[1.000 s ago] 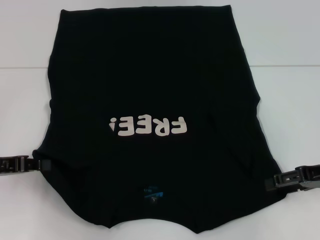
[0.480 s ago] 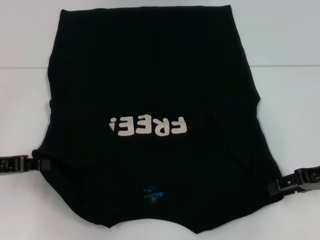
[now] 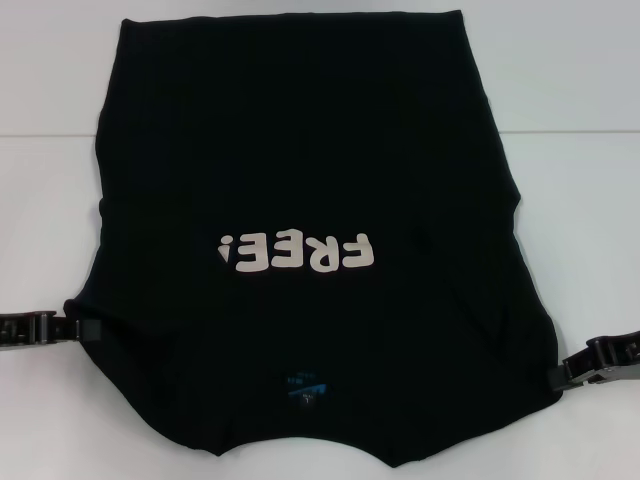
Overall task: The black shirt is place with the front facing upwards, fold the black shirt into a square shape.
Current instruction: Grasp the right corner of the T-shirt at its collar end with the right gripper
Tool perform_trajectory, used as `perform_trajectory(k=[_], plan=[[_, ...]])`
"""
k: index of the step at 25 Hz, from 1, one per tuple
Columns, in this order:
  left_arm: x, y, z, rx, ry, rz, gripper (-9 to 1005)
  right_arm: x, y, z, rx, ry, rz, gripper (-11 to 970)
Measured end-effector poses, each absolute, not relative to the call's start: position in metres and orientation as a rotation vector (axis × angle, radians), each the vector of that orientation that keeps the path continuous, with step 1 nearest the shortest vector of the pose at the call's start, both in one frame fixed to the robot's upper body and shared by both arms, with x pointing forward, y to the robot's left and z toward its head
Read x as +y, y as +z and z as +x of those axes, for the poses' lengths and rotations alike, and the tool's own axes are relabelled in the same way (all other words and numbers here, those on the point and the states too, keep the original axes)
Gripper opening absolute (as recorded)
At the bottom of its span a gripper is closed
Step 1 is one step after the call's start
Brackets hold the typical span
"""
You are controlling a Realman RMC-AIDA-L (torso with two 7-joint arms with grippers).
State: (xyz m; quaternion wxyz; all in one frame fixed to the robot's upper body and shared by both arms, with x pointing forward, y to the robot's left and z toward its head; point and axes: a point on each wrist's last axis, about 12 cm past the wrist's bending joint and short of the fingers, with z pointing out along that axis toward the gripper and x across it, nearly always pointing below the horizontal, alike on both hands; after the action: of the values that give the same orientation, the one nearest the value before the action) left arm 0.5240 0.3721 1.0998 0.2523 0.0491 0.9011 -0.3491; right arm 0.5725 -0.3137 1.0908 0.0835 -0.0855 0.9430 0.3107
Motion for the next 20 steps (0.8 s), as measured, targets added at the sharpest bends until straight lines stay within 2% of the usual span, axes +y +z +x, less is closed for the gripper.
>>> perform_trajectory(k=[8,20], plan=[[0.372,1.1,0.524,2.451,-0.954,0.137,33,-0.316,1.093,0.574,2.817,0.917,-0.271,55],[0.371,1.101,0.524,2.439,-0.967,0.135,33,-0.319,1.105,0.575,2.785,0.972,-0.303,51]])
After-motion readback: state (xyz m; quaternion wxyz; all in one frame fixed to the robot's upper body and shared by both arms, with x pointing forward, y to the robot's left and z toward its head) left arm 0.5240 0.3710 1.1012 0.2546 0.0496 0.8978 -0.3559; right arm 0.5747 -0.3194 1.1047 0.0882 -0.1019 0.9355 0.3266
